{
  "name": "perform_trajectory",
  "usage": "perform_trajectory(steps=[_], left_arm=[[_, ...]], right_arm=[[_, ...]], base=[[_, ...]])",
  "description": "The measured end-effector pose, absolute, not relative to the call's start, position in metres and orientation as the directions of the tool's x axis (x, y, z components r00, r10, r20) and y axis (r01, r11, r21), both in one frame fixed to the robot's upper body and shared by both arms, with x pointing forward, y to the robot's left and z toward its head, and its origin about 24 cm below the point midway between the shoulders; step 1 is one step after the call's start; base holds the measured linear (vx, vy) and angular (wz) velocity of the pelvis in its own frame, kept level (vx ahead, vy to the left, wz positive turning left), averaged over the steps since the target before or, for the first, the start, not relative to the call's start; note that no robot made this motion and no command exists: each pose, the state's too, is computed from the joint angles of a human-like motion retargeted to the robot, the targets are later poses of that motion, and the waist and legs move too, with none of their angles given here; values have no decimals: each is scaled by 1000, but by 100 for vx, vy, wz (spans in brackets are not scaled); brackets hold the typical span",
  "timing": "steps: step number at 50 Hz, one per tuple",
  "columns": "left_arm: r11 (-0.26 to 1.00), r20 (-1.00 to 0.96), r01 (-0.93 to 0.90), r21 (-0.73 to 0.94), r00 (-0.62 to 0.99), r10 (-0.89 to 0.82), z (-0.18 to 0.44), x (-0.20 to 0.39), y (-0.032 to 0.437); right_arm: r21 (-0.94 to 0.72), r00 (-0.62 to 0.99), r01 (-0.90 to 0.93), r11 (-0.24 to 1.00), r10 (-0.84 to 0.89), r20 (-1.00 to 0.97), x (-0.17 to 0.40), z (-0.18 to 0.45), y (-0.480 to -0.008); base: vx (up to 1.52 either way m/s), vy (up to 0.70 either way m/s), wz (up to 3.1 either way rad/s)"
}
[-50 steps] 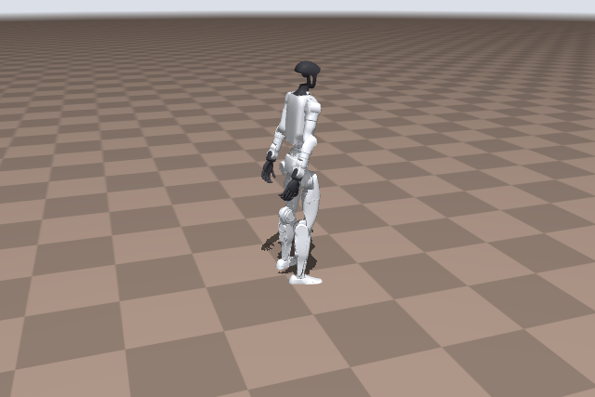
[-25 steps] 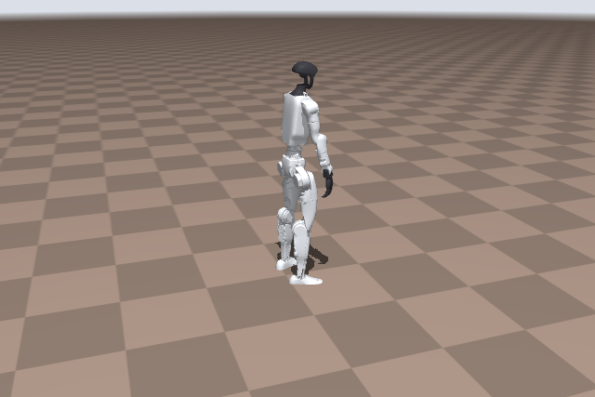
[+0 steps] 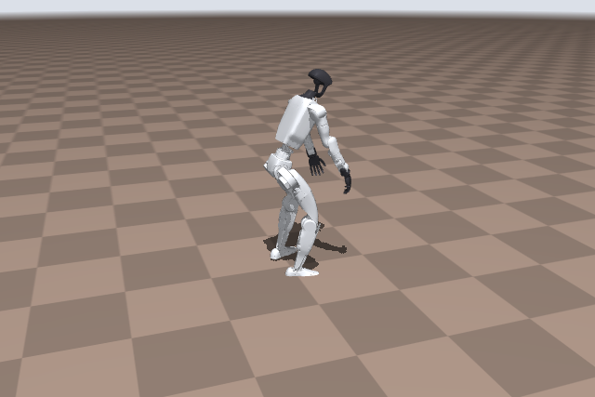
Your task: Upper body actions
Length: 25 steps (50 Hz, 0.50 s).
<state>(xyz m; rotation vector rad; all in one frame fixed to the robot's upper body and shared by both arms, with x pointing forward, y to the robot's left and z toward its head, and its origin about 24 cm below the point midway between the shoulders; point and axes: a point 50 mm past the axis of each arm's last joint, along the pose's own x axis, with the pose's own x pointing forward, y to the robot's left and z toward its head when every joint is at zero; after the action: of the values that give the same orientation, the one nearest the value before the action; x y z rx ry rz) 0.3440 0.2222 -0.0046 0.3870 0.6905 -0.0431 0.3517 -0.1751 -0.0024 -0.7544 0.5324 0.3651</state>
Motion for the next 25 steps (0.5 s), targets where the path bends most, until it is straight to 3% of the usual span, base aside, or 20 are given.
perform_trajectory(steps=[7,14,20,25], left_arm=[[944,-666,186,272,744,45,-18,334,217],[951,-788,229,207,616,23,-69,285,218],[968,-908,241,68,416,-39,-132,196,208],[964,-977,263,51,214,-6,-164,102,218]], right_arm=[[-498,767,-525,690,131,-628,339,-20,-172],[-412,670,-571,710,113,-733,292,-70,-174],[-268,522,-510,817,47,-851,204,-132,-175],[-167,260,-513,842,-32,-965,105,-167,-193]], base=[[2,1,-2],[19,1,1],[29,0,-9],[33,8,6]])
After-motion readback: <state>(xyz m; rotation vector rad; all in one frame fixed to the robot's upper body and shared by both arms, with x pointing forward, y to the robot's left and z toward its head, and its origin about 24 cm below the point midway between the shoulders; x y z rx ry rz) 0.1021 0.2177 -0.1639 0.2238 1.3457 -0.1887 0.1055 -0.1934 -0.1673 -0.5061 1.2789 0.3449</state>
